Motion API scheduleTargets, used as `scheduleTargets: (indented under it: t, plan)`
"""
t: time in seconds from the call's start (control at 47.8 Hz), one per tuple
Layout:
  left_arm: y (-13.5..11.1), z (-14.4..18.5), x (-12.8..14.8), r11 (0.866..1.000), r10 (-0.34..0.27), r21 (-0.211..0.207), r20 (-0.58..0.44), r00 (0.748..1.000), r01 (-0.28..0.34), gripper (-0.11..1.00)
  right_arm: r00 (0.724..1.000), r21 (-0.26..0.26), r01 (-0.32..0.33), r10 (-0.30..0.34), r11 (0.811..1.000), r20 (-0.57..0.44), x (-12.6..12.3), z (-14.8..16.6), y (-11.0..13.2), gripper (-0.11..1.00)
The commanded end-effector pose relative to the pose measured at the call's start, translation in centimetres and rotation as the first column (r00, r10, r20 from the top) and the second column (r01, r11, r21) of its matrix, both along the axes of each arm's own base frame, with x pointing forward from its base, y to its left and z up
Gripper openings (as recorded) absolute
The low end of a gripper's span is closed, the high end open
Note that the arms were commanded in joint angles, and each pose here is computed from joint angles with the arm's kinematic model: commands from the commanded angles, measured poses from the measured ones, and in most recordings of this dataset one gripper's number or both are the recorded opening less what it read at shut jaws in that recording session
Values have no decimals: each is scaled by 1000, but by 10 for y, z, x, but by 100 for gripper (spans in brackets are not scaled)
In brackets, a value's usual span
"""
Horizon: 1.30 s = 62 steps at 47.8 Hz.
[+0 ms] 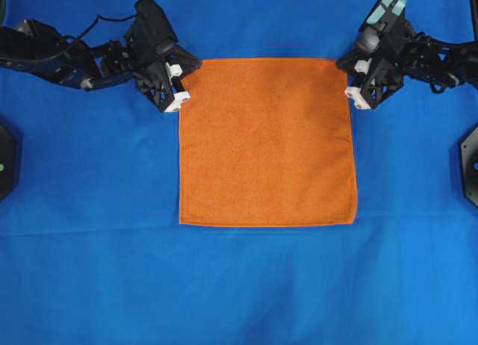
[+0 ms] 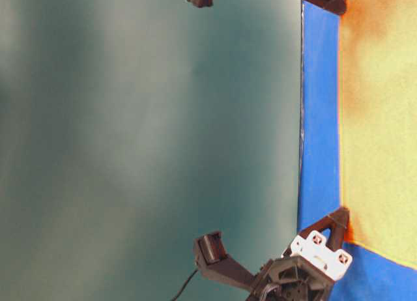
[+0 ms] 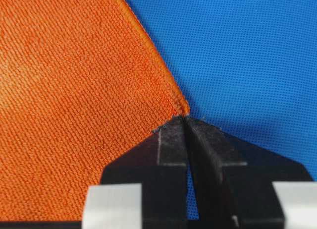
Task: Fold the orange towel.
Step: 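Lift the far edge with both grippers and fold it toward the near edge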
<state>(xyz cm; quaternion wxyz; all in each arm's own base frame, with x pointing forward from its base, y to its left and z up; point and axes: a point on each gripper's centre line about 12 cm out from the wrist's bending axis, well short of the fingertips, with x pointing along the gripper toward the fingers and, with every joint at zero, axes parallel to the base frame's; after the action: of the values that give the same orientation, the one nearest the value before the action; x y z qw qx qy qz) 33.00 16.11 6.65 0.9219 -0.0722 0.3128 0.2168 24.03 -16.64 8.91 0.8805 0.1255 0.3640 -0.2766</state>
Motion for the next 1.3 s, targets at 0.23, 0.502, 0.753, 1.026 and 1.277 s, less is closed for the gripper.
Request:
scheduleTargets:
  t: [0.23, 0.502, 0.753, 1.026, 1.277]
  plan:
    - [10, 59, 8, 991, -50, 130, 60, 997, 42, 1, 998, -46, 9, -6, 999, 65, -3, 34, 0, 2]
    - [6, 58, 7, 992, -60, 116, 35, 998, 55, 1, 998, -45, 1, 2, 999, 65, -2, 36, 3, 2]
    - [-16, 50, 8, 990, -111, 87, -8, 994, 111, 1, 999, -12, -47, 47, 999, 27, 2, 35, 19, 2]
    - [-71, 41, 9, 966, -251, 36, -85, 964, 255, 1, 987, 88, -156, 159, 984, -29, 8, 41, 69, 2]
    - [-137, 44, 14, 916, -401, -27, -113, 909, 401, 1, 963, 168, -260, 268, 951, -29, 16, 43, 120, 2]
